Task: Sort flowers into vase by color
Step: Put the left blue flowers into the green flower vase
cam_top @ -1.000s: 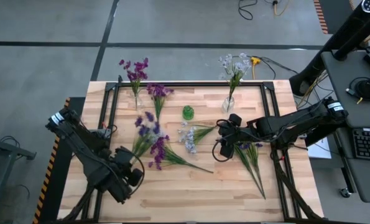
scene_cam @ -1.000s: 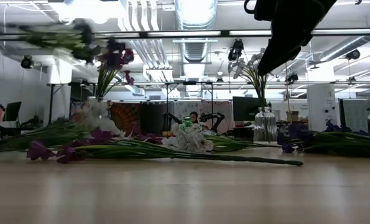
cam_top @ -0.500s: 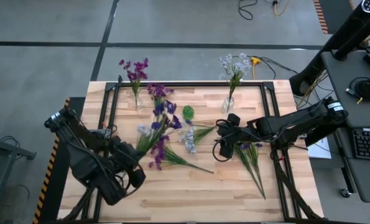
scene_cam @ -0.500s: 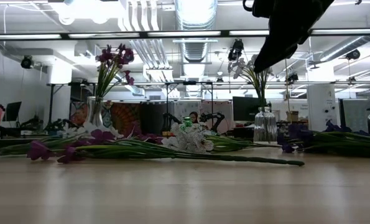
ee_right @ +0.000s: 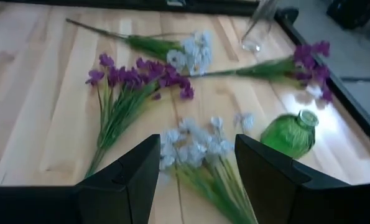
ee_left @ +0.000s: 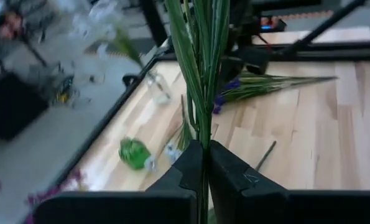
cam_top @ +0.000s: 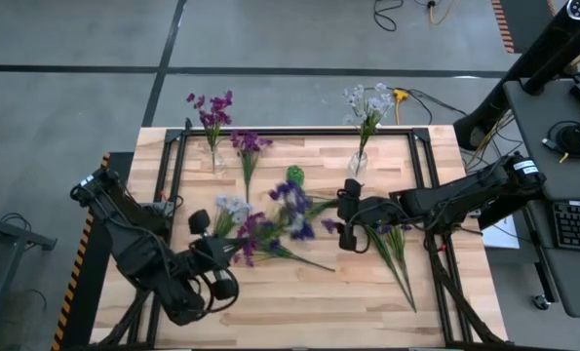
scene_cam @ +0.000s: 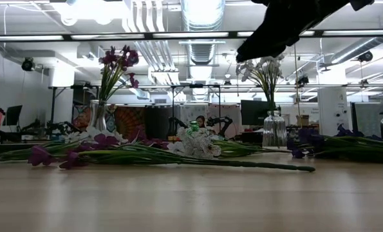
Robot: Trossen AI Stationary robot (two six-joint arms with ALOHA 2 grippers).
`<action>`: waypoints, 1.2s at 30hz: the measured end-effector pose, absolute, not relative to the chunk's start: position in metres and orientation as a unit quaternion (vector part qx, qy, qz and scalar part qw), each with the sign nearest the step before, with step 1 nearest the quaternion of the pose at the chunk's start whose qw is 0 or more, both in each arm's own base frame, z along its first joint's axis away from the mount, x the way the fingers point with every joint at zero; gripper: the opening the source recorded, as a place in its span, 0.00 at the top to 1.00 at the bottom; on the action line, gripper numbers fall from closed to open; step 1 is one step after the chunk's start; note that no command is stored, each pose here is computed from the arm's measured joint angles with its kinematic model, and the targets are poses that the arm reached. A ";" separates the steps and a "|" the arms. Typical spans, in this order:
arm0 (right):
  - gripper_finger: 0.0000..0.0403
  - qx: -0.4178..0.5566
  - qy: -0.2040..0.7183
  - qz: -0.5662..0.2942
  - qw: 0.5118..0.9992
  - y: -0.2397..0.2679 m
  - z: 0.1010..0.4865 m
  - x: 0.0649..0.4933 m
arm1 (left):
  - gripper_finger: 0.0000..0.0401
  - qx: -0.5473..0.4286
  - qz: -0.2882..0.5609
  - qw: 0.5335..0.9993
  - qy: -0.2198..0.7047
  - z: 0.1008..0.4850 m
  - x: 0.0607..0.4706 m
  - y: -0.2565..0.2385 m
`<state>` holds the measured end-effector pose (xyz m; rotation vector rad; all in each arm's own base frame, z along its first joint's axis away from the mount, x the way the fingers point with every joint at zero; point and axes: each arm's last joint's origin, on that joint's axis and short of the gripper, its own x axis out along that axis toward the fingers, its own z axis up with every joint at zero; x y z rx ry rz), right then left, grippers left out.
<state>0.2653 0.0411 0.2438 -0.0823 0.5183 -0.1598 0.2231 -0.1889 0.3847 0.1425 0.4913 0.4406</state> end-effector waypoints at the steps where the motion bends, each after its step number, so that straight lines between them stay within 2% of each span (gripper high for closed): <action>1: 0.50 -0.045 0.251 -0.078 0.964 0.041 0.244 0.266 | 1.00 0.088 0.207 0.944 0.240 0.386 0.226 -0.189; 4: 0.50 -0.052 0.233 -0.074 0.968 0.042 0.248 0.268 | 1.00 0.136 0.159 0.947 0.243 0.391 0.240 -0.190; 8: 0.50 -0.061 0.227 -0.071 0.969 0.042 0.249 0.268 | 1.00 0.183 0.042 0.951 0.245 0.395 0.263 -0.188; 12: 0.50 -0.065 0.232 -0.064 0.968 0.046 0.248 0.267 | 1.00 0.199 -0.005 0.953 0.229 0.383 0.278 -0.174; 19: 0.50 -0.069 0.223 -0.041 0.971 0.058 0.244 0.264 | 1.00 0.137 -0.020 0.978 0.154 0.326 0.274 -0.137; 26: 0.50 -0.058 0.075 -0.039 0.995 0.059 0.238 0.263 | 1.00 0.056 0.011 0.998 0.023 0.262 0.251 -0.111; 31: 0.50 -0.063 -0.011 -0.043 0.997 0.060 0.237 0.269 | 1.00 0.039 0.033 0.999 -0.006 0.227 0.241 -0.102; 36: 0.50 -0.063 -0.015 -0.044 0.997 0.065 0.237 0.290 | 1.00 0.038 0.060 0.997 -0.007 0.204 0.240 -0.097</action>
